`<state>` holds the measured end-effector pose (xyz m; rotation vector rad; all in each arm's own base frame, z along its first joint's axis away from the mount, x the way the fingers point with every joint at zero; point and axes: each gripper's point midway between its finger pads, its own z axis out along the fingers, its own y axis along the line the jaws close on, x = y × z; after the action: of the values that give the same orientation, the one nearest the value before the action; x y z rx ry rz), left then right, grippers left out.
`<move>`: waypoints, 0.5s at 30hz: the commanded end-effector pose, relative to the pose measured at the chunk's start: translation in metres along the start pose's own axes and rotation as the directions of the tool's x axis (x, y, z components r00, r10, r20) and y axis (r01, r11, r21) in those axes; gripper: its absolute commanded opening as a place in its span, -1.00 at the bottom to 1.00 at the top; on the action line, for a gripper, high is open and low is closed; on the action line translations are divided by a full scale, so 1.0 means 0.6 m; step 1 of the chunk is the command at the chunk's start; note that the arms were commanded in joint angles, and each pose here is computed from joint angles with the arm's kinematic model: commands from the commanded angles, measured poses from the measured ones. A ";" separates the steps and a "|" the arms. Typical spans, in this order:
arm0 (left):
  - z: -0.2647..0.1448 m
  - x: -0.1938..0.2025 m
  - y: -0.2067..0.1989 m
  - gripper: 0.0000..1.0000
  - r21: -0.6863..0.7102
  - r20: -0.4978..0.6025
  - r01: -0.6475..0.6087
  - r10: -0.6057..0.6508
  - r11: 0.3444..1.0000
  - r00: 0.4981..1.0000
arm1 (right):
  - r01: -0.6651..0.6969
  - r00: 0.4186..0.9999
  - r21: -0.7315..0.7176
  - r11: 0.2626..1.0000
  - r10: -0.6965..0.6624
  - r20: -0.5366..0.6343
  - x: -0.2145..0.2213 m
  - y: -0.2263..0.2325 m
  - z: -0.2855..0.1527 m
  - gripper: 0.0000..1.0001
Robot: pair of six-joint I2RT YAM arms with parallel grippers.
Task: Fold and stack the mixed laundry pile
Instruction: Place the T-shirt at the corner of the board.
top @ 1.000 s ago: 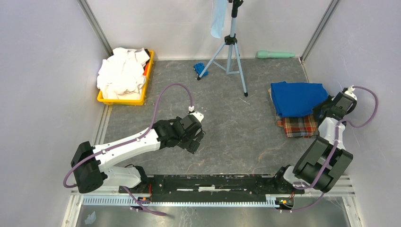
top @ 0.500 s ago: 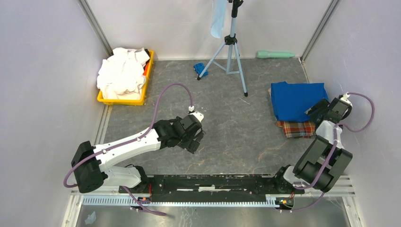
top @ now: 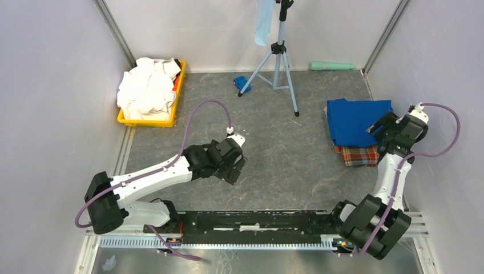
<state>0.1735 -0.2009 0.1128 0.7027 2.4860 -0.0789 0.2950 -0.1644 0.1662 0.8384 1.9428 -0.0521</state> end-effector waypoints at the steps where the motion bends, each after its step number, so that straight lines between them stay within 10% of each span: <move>1: -0.026 -0.041 0.013 0.97 -0.013 0.106 0.002 0.000 1.000 0.994 | 0.062 0.997 -0.032 0.998 -0.060 0.041 -0.025 0.024 0.004 0.40; 15: -0.030 -0.041 0.019 0.98 -0.020 0.128 0.018 -0.015 1.000 0.992 | 0.044 0.999 0.186 0.982 -0.038 -0.034 -0.002 -0.056 0.117 -0.55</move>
<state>0.1790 -0.1960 0.1308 0.6531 2.4200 -0.0927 0.3220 -0.1894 0.1088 0.9129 2.0494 -0.1270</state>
